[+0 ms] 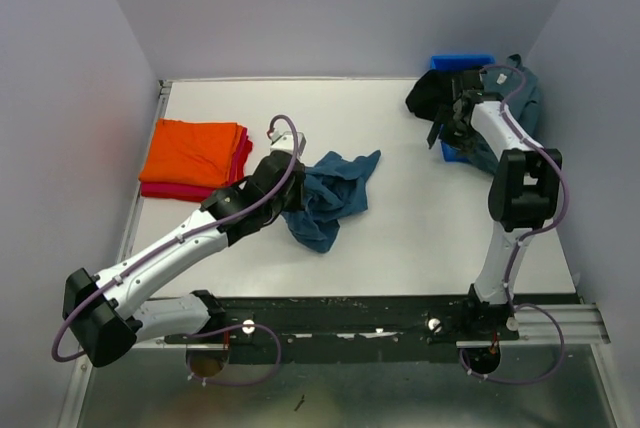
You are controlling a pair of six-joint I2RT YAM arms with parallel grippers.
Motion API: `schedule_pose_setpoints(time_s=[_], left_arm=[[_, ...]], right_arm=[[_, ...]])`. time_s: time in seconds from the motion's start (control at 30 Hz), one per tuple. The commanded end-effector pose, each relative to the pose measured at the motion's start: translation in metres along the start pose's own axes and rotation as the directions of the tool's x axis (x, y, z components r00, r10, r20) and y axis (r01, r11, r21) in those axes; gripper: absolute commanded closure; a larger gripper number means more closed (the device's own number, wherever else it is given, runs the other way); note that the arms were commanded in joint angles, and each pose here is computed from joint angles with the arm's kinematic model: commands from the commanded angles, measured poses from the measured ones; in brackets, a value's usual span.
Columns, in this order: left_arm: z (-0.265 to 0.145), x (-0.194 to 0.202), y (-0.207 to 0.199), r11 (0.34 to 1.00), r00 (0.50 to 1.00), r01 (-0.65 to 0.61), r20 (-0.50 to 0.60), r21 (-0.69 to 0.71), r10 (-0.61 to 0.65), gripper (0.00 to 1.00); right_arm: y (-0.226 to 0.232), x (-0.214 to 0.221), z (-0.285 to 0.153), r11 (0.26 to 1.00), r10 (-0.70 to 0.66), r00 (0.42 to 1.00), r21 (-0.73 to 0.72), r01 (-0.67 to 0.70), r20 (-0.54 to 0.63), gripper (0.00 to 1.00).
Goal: Fold and stack the t-shirts
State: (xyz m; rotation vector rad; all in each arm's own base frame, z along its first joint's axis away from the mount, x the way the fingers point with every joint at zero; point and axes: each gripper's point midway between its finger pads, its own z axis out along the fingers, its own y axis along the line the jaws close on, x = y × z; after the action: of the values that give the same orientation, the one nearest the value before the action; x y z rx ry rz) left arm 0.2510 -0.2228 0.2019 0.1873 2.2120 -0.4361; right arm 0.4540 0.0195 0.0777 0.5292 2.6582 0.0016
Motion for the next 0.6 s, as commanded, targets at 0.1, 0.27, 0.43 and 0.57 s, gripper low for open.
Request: schedule_pose_setpoints(time_s=[0.1, 0.27, 0.43, 0.57], left_arm=[[-0.002, 0.002, 0.014, 0.999, 1.000, 0.012, 0.011, -0.043, -0.012, 1.00], [-0.007, 0.005, 0.013, 0.999, 1.000, 0.013, -0.013, -0.039, -0.013, 1.00], [0.002, 0.042, 0.024, 0.997, 0.994, 0.043, -0.099, -0.067, -0.049, 1.00], [0.017, 0.083, 0.030, 0.992, 0.984, 0.111, -0.137, -0.052, -0.117, 1.00]], right_arm=[[-0.029, -0.071, 0.002, 0.995, 0.092, 0.973, 0.015, -0.098, 0.212, 0.17], [-0.021, -0.038, -0.024, 0.998, 0.045, 0.973, -0.054, -0.034, 0.226, 0.12], [-0.012, 0.010, -0.047, 0.992, 0.004, 0.974, -0.126, 0.025, 0.225, 0.11], [0.009, 0.039, -0.058, 0.976, -0.034, 0.975, -0.203, 0.080, 0.220, 0.12]])
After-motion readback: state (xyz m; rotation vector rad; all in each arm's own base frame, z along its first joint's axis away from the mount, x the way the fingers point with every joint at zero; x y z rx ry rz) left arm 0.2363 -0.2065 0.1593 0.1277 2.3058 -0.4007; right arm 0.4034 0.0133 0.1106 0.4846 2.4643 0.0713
